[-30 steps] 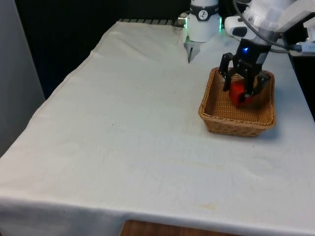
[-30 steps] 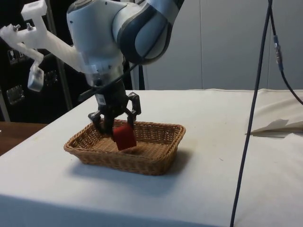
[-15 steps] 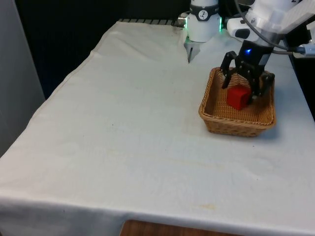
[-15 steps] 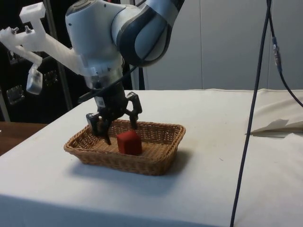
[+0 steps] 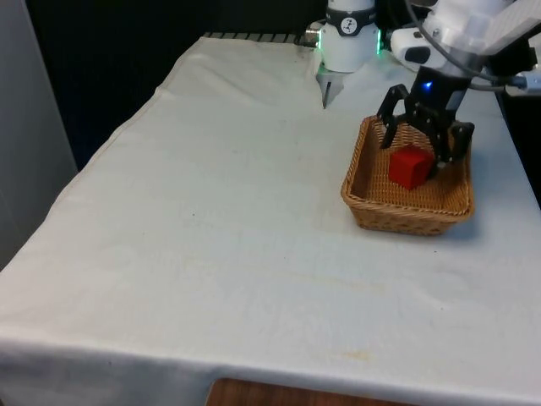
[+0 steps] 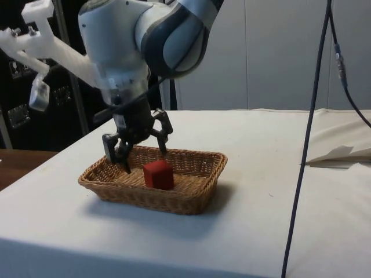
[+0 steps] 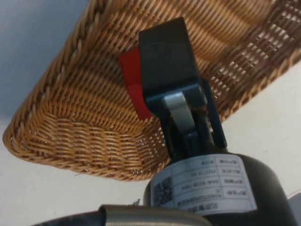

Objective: Pick up the cube and place it into the basket.

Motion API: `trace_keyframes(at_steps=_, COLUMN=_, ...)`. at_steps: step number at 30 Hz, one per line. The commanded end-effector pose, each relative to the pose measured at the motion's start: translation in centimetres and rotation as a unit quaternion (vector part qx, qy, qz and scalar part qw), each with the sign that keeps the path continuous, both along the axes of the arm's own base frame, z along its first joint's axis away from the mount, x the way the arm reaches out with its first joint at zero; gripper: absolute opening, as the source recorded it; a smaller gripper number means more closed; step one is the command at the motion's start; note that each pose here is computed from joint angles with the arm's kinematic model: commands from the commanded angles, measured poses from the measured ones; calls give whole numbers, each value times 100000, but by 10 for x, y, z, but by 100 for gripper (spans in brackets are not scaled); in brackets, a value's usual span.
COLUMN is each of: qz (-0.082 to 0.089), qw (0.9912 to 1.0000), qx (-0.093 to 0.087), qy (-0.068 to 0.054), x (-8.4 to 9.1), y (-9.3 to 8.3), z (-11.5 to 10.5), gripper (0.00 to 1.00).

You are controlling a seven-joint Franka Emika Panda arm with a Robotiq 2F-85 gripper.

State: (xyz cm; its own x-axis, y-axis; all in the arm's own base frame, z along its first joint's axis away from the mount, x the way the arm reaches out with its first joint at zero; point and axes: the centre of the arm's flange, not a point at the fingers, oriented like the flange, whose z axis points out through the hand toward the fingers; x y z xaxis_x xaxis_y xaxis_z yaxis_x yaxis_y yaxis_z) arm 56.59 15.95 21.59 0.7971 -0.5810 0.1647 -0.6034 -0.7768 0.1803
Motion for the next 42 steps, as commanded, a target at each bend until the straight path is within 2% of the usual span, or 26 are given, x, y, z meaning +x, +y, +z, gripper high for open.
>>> trace_keyframes(at_steps=1, qz=-207, qw=99999, qx=79, qy=-306, x=-1, y=1, z=9, gripper=100)
trace_keyframes(at_steps=5, qz=-327, qw=99996, qx=-166, qy=-857, x=-1, y=1, z=25, gripper=100)
trace_keyframes(at_steps=6, qz=-141, qw=99994, qx=-560, qy=-940, x=0, y=0, z=23, gripper=100)
trace_keyframes(at_steps=13, qz=-401, qw=99976, qx=-344, qy=-2106, x=3, y=-5, z=48, gripper=100)
trace_keyframes(at_steps=14, qz=-551, qw=99967, qx=-957, qy=-2332, x=3, y=-4, z=48, gripper=100)
trace_keyframes(at_steps=15, qz=-463, qw=99973, qx=-379, qy=-2242, x=3, y=-7, z=51, gripper=100)
trace_keyframes(at_steps=21, qz=-999, qw=99945, qx=-351, qy=-3142, x=10, y=-24, z=66, gripper=100)
trace_keyframes(at_steps=23, qz=-1124, qw=99933, qx=-253, qy=-3462, x=11, y=-28, z=69, gripper=100)
trace_keyframes(at_steps=24, qz=-1119, qw=99924, qx=-1079, qy=-3577, x=10, y=-26, z=67, gripper=100)
trace_keyframes(at_steps=25, qz=-1236, qw=99927, qx=-209, qy=-3598, x=12, y=-31, z=70, gripper=100)
trace_keyframes(at_steps=33, qz=-1820, qw=99861, qx=823, qy=-4868, x=20, y=-51, z=84, gripper=100)
trace_keyframes(at_steps=34, qz=-1959, qw=99869, qx=-152, qy=-4720, x=19, y=-50, z=83, gripper=100)
trace_keyframes(at_steps=35, qz=-1893, qw=99857, qx=951, qy=-4913, x=20, y=-54, z=85, gripper=100)
trace_keyframes(at_steps=37, qz=-1986, qw=99842, qx=1213, qy=-5116, x=22, y=-57, z=87, gripper=100)
trace_keyframes(at_steps=41, qz=-2109, qw=99837, qx=1330, qy=-5133, x=21, y=-58, z=89, gripper=100)
trace_keyframes(at_steps=42, qz=-2227, qw=99841, qx=658, qy=-5138, x=22, y=-59, z=88, gripper=100)
